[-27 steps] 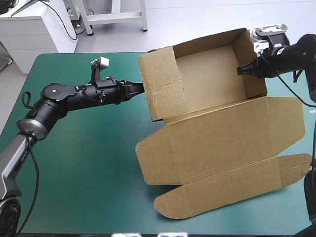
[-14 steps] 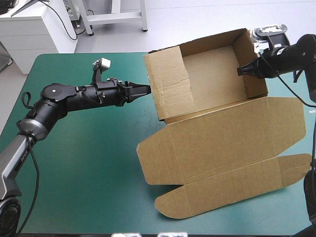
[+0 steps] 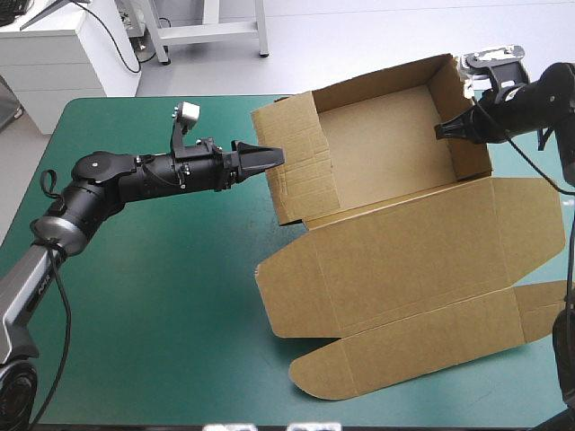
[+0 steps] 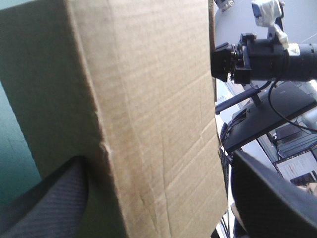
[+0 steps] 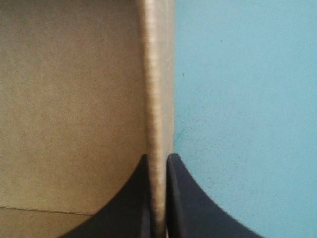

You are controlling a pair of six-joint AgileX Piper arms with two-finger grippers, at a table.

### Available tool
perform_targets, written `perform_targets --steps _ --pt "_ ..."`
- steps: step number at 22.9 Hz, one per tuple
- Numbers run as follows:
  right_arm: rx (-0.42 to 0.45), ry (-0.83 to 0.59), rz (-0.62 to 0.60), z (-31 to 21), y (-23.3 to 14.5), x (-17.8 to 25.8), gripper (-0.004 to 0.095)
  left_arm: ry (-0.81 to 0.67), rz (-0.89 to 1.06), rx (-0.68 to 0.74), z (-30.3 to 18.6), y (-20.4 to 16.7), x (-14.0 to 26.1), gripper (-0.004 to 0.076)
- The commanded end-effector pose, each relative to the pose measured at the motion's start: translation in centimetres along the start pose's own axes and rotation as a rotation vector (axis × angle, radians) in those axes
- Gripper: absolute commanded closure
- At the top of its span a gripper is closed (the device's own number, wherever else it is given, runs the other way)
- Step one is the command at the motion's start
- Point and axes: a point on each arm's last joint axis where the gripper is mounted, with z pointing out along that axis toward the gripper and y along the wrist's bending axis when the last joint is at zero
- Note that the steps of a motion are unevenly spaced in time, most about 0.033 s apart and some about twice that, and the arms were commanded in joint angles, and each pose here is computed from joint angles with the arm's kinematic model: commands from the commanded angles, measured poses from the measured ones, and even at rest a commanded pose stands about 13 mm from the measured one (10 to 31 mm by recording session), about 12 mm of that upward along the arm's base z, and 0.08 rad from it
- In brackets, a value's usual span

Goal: Fold the box

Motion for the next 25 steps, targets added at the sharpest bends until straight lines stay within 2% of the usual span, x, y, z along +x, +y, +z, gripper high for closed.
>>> perform_targets --steps 1,6,8,9,13,15,18,25 --pt "0.011 -0.122 0.003 -2.9 0.4 -0.9 0.0927 -0.091 -0.008 0.092 -0.9 -2.8 -1.2 0.0157" --pt "0.032 -0.124 -0.025 -2.7 1.6 -1.2 0.0926 -0.128 -0.024 0.047 -0.8 -2.5 -1.5 0.0157" --pt "0.085 -0.141 -0.056 -2.5 2.6 -1.6 0.0927 -0.075 -0.005 -0.039 -0.5 -2.7 -1.4 0.0157" --pt "0.125 -0.168 -0.054 -2.6 3.1 -1.9 0.0927 -0.039 0.031 -0.146 -0.1 -2.9 -1.3 0.0157" --pt "0.116 -0.21 -0.066 -3.2 4.3 -2.6 0.0926 -0.042 0.065 -0.29 0.8 -4.1 -1.5 0.0157" --pt "0.104 -0.249 -0.049 -4.1 4.7 -3.1 0.0927 -0.03 0.026 -0.412 1.7 -4.3 -0.7 0.0157" --pt "0.106 -0.272 -0.051 -4.8 4.7 -3.4 0.0927 -0.026 0.019 -0.524 2.7 -4.5 0.4 0.0157" --pt "0.103 -0.256 -0.049 -5.1 4.8 -3.3 0.0927 -0.11 0.023 -0.471 4.0 -6.6 1.0 0.016"
